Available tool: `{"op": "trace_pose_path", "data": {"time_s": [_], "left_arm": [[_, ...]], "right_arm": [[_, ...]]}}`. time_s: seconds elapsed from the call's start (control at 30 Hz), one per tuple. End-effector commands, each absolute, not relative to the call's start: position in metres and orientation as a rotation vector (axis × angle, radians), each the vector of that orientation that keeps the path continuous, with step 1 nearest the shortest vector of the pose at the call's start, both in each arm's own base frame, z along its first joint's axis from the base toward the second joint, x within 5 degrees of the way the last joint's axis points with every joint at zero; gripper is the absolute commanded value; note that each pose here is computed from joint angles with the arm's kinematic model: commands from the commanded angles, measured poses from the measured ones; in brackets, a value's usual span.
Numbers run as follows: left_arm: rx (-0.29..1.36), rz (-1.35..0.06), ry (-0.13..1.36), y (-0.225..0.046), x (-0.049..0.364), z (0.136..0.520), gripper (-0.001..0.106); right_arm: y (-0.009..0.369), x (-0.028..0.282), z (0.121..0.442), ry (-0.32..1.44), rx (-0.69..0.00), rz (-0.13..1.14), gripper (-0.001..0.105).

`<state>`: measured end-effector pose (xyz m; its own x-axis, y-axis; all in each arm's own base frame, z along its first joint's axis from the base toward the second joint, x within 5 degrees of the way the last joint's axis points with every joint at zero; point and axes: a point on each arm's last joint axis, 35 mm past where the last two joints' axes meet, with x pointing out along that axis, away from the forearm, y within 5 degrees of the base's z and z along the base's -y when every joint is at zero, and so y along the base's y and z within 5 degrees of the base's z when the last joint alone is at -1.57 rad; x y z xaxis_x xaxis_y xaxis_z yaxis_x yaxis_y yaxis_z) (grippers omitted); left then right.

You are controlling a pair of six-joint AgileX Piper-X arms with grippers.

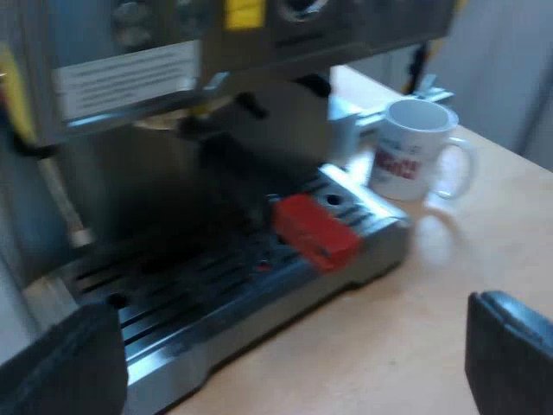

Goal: Place mug into machine

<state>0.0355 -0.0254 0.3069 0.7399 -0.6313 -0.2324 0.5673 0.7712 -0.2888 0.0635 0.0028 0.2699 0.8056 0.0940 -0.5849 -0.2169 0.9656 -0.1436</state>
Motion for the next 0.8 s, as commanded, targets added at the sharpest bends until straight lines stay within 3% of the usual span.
{"op": "trace_pose_path", "data": {"time_s": [0.03,0.13,0.3,0.8], "left_arm": [[-0.196,-0.785,0.340,-0.032,0.040,0.310,0.081],[-0.189,-0.836,0.372,-0.038,0.047,0.304,0.081],[-0.180,-0.896,0.350,-0.048,0.060,0.291,0.081],[-0.165,-0.939,0.346,-0.059,0.077,0.234,0.081]], "right_arm": [[0.005,0.069,0.272,0.635,-0.264,0.229,0.070],[0.008,0.076,0.269,0.663,-0.316,0.285,0.070],[0.012,0.088,0.269,0.627,-0.334,0.308,0.070],[0.014,0.118,0.210,0.406,-0.328,0.267,0.070]]}}
